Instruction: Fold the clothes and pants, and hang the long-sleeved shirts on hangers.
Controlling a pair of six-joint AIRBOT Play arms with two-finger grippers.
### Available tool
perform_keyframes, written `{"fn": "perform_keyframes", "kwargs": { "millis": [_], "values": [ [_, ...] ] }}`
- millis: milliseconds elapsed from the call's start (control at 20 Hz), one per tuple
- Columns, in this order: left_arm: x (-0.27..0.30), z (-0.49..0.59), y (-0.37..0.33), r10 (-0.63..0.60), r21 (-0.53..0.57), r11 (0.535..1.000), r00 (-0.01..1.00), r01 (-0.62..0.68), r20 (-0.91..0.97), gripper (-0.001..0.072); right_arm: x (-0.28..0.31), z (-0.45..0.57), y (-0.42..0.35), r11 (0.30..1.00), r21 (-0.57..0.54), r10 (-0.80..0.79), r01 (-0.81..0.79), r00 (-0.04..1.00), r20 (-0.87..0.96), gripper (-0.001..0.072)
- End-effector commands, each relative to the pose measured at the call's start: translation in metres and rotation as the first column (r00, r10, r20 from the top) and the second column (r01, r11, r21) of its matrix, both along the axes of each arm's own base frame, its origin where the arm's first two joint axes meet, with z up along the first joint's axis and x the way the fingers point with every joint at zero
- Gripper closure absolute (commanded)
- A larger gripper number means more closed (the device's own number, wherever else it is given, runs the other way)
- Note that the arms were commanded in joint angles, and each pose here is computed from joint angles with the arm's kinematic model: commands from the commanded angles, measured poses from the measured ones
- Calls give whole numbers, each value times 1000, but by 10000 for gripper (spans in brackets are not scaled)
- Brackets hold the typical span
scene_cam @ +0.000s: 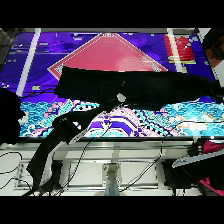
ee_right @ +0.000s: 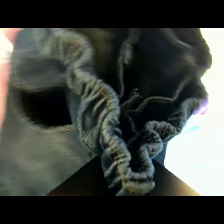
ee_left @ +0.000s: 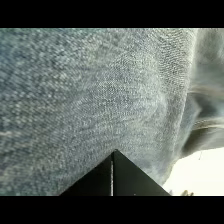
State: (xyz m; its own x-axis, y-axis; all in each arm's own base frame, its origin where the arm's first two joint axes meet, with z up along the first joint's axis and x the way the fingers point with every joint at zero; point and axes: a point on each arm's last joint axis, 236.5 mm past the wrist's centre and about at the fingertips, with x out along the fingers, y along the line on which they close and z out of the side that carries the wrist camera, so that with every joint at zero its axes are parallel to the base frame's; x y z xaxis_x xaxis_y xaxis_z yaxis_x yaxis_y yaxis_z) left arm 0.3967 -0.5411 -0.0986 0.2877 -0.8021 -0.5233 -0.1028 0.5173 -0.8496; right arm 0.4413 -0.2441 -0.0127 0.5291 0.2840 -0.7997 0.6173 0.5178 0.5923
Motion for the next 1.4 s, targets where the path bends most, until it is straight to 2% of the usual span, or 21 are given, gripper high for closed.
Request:
{"fn": "perform_keyframes", "kwargs": {
  "millis": [0, 150, 250, 400, 600, 800, 850, 900, 950, 1000, 1100, 1200, 1250, 1300, 1350],
  "values": [
    [-2, 13, -2, -61, 14, 998, 995, 60, 80, 702, 45, 77, 35, 992, -35, 123, -119, 979, 161, 679],
    [15, 54, 5, -63, 30, 998, 974, 57, 219, 703, 79, 115, 117, 946, -103, 322, -307, 923, 211, 679],
    [30, 94, 17, -77, 57, 997, 939, 61, 335, 703, 95, 129, 187, 887, -146, 461, -438, 856, 234, 679],
    [65, 173, 61, -99, 140, 990, 825, 25, 556, 704, 94, 116, 305, 745, -184, 667, -641, 720, 190, 679],
    [118, 272, 173, -72, 248, 955, 682, -164, 727, 703, 61, 79, 449, 533, -158, 846, -831, 518, 127, 679],
    [142, 321, 280, -13, 292, 902, 658, -317, 753, 699, 12, 44, 543, 359, -114, 933, -926, 354, 62, 675],
    [143, 324, 297, -5, 303, 894, 668, -331, 744, 699, 1, 39, 560, 320, -114, 947, -940, 316, 56, 600],
    [143, 324, 310, -2, 316, 887, 680, -338, 733, 698, -7, 36, 572, 294, -124, 956, -948, 291, 48, 356],
    [143, 323, 317, -2, 326, 882, 690, -339, 724, 698, -12, 36, 577, 274, -132, 962, -952, 271, 42, 67],
    [142, 320, 322, -3, 335, 879, 699, -339, 715, 698, -14, 36, 578, 259, -134, 966, -957, 256, 40, 27],
    [141, 315, 323, -34, 363, 874, 704, -324, 709, 698, -15, 41, 565, 238, -139, 971, -961, 237, 19, 29],
    [137, 310, 322, -70, 393, 869, 710, -301, 700, 698, 1, 54, 541, 249, -178, 968, -952, 249, 27, 39],
    [135, 307, 321, -79, 402, 868, 718, -292, 691, 698, 13, 62, 524, 284, -198, 958, -938, 283, 37, 158],
    [133, 304, 321, -87, 411, 867, 728, -281, 680, 698, 25, 70, 501, 305, -225, 952, -926, 302, 48, 433],
    [131, 300, 321, -109, 430, 863, 733, -265, 671, 698, 37, 76, 476, 321, -258, 947, -911, 317, 57, 678]
  ]
}}
